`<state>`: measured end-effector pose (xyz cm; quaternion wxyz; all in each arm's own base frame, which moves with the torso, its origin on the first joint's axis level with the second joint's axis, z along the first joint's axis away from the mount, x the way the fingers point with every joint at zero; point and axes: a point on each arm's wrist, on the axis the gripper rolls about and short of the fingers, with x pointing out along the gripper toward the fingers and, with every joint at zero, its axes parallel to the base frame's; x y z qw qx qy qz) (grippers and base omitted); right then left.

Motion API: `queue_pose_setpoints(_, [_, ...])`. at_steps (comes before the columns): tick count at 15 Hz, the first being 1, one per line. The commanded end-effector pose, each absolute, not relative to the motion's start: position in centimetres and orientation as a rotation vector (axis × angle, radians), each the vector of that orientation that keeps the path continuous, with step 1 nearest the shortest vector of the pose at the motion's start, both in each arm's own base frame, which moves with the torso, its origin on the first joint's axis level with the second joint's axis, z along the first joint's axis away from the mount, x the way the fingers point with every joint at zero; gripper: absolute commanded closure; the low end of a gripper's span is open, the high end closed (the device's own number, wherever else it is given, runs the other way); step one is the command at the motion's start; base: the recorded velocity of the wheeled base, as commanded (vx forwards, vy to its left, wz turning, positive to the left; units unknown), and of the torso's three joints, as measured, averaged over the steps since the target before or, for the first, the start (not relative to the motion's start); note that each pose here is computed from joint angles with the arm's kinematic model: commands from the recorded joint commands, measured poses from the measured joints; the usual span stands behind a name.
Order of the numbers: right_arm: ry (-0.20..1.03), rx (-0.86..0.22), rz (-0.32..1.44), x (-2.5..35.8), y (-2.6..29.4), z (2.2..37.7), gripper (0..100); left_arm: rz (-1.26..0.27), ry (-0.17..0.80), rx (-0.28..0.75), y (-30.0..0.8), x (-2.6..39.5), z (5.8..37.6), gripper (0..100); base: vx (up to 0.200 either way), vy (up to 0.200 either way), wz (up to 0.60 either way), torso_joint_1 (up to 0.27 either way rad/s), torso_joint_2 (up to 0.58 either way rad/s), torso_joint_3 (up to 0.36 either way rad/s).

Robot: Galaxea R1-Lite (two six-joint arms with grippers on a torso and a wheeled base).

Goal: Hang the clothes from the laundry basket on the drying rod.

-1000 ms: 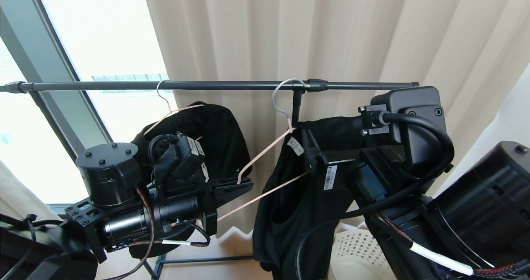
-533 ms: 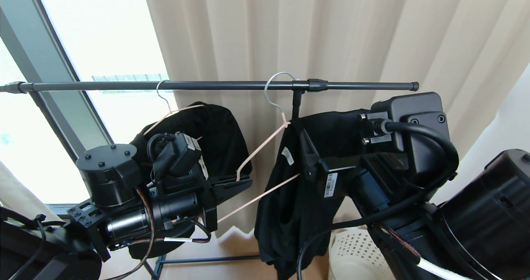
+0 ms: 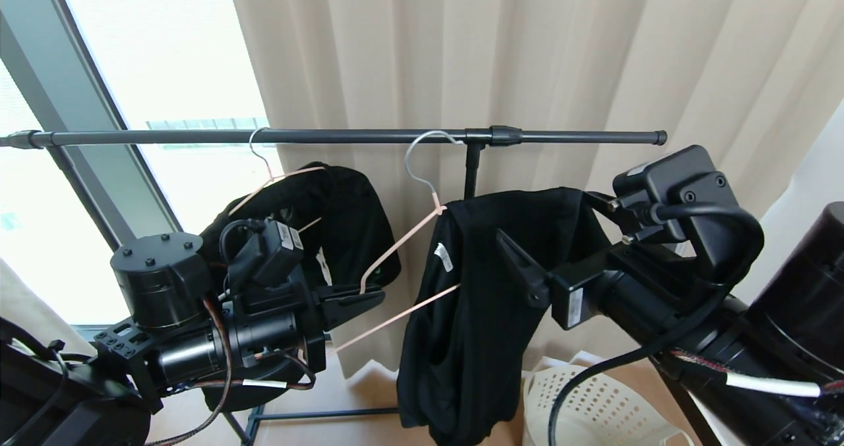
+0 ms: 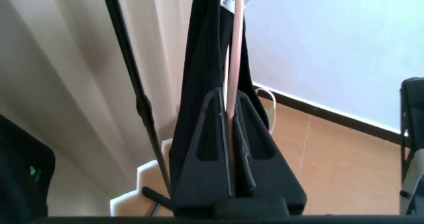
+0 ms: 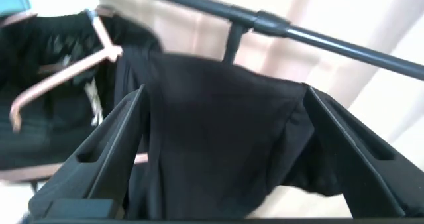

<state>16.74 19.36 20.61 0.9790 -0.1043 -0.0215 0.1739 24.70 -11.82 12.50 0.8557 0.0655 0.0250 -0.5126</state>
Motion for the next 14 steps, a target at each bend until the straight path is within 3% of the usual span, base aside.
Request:
queue_pose_setpoints(1, [-0.040, -0.208, 0.365, 16.9, 15.6, 22.2, 0, -1.062, 0.068, 0.158, -11.2, 24.8, 11.8, 100, 0.000, 0.000, 0.00, 0.000, 0.00, 0.000])
queue_pose_setpoints(4, [0.100, -0.279, 0.516, 16.1, 12.5, 24.0, 0, -1.118, 0.054, 0.195, -10.7, 24.4, 11.4, 100, 0.000, 0.000, 0.00, 0.000, 0.00, 0.000])
queue_pose_setpoints(9, [0.333, -0.315, 0.810, 16.2, 11.1, 27.4, 0, -1.186, 0.058, 0.216, -10.6, 23.7, 10.7, 100, 0.000, 0.000, 0.00, 0.000, 0.00, 0.000])
queue_pose_setpoints(13, [0.438, -0.365, 1.103, 18.6, 11.2, 25.6, 0, -1.252, 0.042, 0.242, -10.4, 22.8, 10.3, 100, 0.000, 0.000, 0.00, 0.000, 0.00, 0.000])
queue_pose_setpoints(14, [0.439, -0.421, 1.141, 19.5, 11.2, 24.6, 0, -1.271, 0.027, 0.264, -10.2, 22.4, 10.2, 100, 0.000, 0.000, 0.00, 0.000, 0.00, 0.000])
